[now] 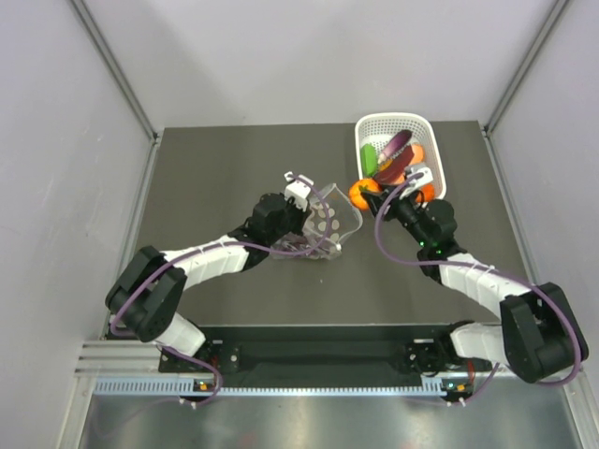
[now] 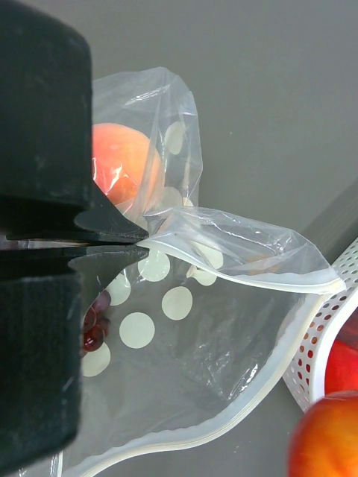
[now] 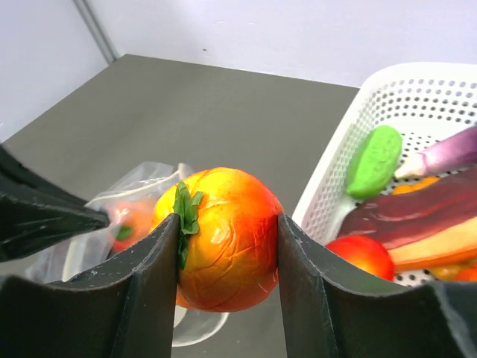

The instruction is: Open the zip-top bag and remove the fake food

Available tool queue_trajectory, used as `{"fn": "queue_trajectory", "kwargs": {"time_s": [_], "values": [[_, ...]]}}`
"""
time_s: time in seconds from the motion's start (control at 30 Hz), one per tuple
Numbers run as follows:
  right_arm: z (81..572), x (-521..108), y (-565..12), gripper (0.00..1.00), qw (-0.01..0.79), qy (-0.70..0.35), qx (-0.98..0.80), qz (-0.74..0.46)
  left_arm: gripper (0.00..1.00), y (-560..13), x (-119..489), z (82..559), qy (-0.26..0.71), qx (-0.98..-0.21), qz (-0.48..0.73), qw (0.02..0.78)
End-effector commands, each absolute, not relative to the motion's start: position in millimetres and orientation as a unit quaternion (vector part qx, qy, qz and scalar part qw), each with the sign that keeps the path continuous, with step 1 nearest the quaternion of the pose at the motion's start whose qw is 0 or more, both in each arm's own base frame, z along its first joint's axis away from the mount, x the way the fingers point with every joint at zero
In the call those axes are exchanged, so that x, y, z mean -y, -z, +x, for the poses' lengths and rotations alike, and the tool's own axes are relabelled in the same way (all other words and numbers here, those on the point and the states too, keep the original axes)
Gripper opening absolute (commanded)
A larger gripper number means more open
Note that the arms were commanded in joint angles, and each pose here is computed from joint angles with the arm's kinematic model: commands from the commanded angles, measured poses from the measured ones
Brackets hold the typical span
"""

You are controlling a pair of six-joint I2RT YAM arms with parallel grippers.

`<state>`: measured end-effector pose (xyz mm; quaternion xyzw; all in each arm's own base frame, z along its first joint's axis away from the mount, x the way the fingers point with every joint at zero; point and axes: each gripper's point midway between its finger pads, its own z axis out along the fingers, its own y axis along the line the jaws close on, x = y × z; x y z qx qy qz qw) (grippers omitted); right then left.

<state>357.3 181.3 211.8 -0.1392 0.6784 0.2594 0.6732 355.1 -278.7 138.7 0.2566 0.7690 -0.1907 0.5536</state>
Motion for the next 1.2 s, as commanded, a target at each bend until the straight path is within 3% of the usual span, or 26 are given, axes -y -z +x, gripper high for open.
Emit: {"fn": "queue_trajectory", "kwargs": {"time_s": [0.0,0.27,0.73,0.77,0.8,0.83,0.9,0.97,1.0,1.07,1.1,1.17], "values": [[372.7,-171.3,-251.8,0.0,0.707,-0.255,-0.65,-0.116,0.0,-164.9,281.3,361.2,0.207,-0.747,0.244,0.583],[431.8,-160.0,-284.6,0.0,0.721,-0.228,-0.648,-0.087,0.0,-163.5,279.7,361.6,0.203,-0.749,0.243,0.582],[560.8,-124.8,-273.8,0.03,0.712,-0.153,-0.685,0.002,0.0,-162.7,275.4,362.5,0.201,-0.75,0.24,0.582],[565.6,-125.2,-266.0,0.08,0.707,-0.15,-0.691,0.001,0.0,-162.7,274.2,362.9,0.199,-0.751,0.239,0.583],[568.1,-125.6,-264.0,0.27,0.703,-0.148,-0.696,0.0,0.0,-162.7,274.7,362.5,0.2,-0.751,0.239,0.582],[572.2,-122.9,-269.1,0.34,0.707,-0.14,-0.693,0.008,0.0,-162.0,273.9,362.7,0.199,-0.751,0.24,0.582],[576.1,-119.5,-265.4,0.58,0.706,-0.131,-0.696,0.012,0.0,-162.6,272.6,363.6,0.198,-0.751,0.237,0.583],[577.4,-117.8,-263.9,0.69,0.706,-0.127,-0.697,0.016,0.0,-161.3,271.5,364.6,0.198,-0.753,0.236,0.582],[577.7,-116.5,-263.9,0.81,0.706,-0.124,-0.696,0.019,0.0,-161.9,271.6,364.4,0.198,-0.752,0.237,0.582],[577.7,-116.7,-261.9,0.85,0.705,-0.122,-0.699,0.018,0.0,-160.9,271.5,364.4,0.199,-0.753,0.237,0.581],[577.9,-114.0,-262.3,0.97,0.706,-0.119,-0.698,0.02,0.0,-160.9,271.8,363.7,0.199,-0.753,0.238,0.581],[577.2,-114.7,-262.0,0.99,0.706,-0.117,-0.698,0.016,0.0,-161.2,271.0,363.9,0.199,-0.752,0.237,0.582]]}}
